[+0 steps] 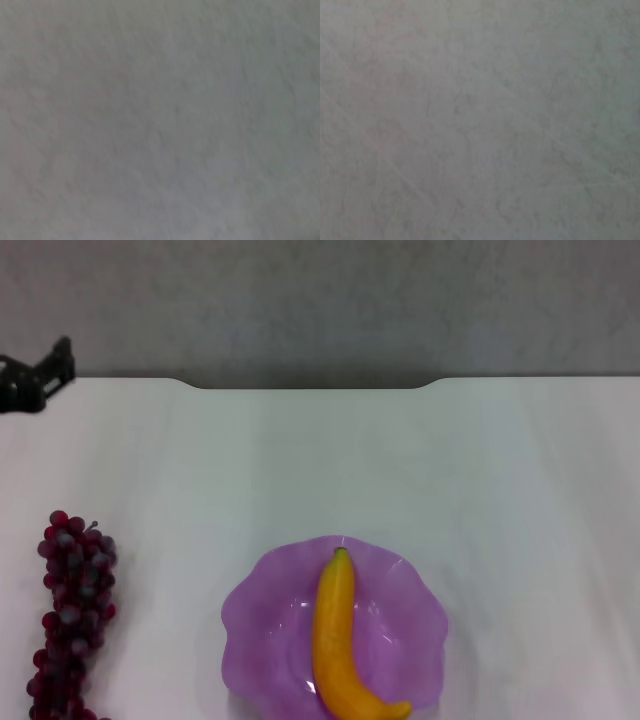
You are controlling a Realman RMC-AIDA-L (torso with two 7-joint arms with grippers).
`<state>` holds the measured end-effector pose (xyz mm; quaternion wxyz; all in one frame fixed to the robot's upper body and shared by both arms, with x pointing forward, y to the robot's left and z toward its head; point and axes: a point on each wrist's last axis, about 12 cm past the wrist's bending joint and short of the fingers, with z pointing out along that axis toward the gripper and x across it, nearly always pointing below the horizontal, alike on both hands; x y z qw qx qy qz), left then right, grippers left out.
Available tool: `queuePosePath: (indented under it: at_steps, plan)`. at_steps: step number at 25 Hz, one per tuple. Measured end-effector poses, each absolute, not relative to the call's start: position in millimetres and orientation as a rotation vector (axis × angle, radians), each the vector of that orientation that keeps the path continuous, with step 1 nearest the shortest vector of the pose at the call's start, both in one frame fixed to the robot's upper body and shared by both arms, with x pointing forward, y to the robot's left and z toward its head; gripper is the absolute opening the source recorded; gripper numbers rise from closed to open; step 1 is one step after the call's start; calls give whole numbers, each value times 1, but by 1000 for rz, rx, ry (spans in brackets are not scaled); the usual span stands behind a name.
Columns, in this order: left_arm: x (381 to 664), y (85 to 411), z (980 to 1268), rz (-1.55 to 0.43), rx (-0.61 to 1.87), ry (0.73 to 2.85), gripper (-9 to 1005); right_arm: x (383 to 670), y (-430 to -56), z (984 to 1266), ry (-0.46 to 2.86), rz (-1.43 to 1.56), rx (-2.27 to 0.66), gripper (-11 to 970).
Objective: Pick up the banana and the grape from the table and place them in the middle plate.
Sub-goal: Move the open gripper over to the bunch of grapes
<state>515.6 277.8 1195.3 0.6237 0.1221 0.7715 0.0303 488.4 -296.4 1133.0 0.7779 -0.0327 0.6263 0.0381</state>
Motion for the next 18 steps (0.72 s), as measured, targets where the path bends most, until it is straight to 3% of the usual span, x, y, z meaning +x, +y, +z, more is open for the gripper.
queuePosePath:
  at_steps: [18]
  plan:
    - [544, 271, 1196, 8, 256, 2257, 793, 490, -291, 1135, 1347, 99, -82, 770]
